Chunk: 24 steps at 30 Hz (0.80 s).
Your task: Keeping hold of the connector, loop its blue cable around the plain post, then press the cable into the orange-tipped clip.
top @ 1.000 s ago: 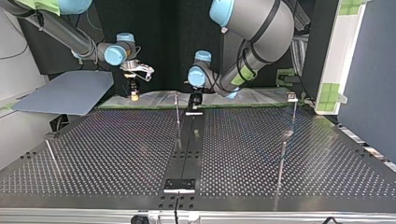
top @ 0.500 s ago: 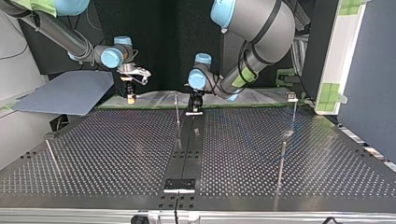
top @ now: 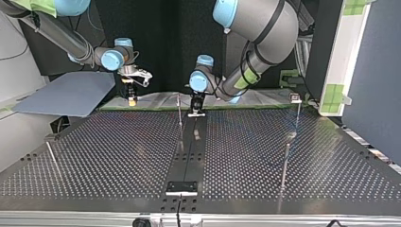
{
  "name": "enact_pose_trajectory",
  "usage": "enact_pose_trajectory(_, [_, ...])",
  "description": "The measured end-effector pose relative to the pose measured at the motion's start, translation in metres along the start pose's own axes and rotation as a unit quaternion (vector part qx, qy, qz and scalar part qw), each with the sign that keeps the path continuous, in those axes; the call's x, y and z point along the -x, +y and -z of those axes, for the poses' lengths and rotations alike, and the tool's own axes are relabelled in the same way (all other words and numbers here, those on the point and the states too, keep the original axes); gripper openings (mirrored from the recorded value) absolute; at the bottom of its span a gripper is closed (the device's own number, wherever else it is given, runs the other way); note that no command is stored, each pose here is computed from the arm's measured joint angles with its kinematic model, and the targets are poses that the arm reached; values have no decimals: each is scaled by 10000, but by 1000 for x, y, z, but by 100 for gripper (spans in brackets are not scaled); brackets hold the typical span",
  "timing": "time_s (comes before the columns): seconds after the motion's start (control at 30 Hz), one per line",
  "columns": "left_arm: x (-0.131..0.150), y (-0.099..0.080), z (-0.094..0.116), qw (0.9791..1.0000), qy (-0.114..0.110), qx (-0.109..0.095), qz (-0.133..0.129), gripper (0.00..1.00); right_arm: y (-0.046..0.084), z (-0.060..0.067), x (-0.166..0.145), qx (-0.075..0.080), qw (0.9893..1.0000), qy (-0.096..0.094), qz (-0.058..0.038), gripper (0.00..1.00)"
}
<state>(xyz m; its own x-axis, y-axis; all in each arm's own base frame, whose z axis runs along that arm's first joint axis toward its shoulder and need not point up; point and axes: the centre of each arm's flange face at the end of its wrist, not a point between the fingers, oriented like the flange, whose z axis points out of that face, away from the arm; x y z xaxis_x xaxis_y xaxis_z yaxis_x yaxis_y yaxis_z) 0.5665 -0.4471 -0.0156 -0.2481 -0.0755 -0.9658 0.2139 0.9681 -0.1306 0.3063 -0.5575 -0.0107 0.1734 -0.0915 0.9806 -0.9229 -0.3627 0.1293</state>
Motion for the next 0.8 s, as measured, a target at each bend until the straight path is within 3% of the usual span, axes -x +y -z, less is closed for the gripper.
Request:
enact_pose_trajectory(0.23, [-4,-8,8,9993,277,-126,-232,100,-2,1,1,-21,10000,-43,-1,0])
enact_pose_trajectory(0.5, [-5,-18,22,9965,602,-202,-547,100,-3,3,2,-38,9999,-129,-3,0])
enact_pose_trajectory(0.8, [13,-36,43,9959,537,-353,-641,100,-4,4,3,-50,9998,-179,-4,0])
